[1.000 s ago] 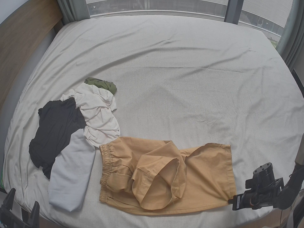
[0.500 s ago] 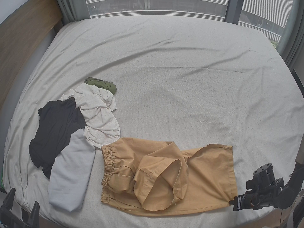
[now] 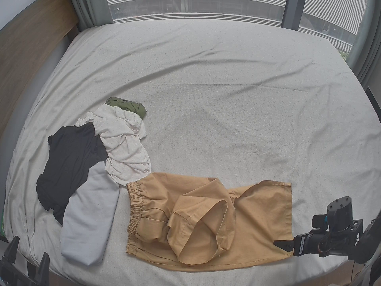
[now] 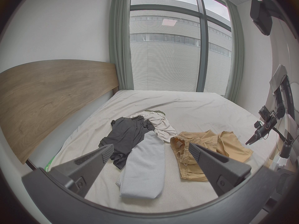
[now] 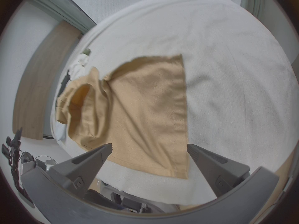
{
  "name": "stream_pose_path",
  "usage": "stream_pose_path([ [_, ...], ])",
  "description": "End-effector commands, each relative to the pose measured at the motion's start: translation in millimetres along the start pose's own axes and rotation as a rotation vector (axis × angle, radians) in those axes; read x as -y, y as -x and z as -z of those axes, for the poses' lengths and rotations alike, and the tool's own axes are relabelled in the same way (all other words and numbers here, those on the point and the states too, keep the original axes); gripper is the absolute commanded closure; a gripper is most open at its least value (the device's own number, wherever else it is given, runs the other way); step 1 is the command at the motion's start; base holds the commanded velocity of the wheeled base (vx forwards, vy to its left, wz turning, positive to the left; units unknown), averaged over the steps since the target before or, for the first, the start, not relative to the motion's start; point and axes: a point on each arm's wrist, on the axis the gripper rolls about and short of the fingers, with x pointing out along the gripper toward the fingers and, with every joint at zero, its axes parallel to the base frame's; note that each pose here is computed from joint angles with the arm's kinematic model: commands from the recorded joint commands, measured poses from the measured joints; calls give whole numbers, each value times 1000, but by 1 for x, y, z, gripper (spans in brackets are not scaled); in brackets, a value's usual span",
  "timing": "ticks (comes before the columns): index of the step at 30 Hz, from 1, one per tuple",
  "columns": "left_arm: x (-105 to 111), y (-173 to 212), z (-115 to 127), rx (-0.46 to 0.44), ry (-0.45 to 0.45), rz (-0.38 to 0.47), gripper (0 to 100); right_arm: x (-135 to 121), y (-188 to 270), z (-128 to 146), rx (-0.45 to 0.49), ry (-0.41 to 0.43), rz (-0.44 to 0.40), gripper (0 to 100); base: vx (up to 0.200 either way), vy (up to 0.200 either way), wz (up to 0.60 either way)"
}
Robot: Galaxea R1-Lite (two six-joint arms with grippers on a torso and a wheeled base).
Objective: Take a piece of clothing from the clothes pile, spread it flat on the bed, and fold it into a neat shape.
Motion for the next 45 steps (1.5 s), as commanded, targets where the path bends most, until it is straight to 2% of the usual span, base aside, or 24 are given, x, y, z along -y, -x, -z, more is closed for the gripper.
stream_pose_path([
  [1,0,0,5,-2,1,0,0,-12,19,-4,99,38,-88,0,0,0,0],
  [4,0,0,5,-2,1,0,0,-16,20,-5,112,50,-115,0,0,0,0],
  [6,0,0,5,0,1,0,0,-23,20,-8,138,70,-179,0,0,0,0],
  [11,0,0,5,-2,1,0,0,-38,19,-7,150,117,-274,0,0,0,0],
  [20,0,0,5,-2,1,-1,0,-59,-9,-4,131,164,-337,0,0,0,0],
  [29,0,0,5,-2,1,0,0,-85,-40,-4,163,203,-453,0,0,0,0],
  [35,0,0,5,-2,1,0,0,-99,-55,0,131,229,-518,0,0,0,0],
  [45,0,0,5,-2,1,-1,0,-121,-76,-10,166,219,-567,0,0,0,0],
])
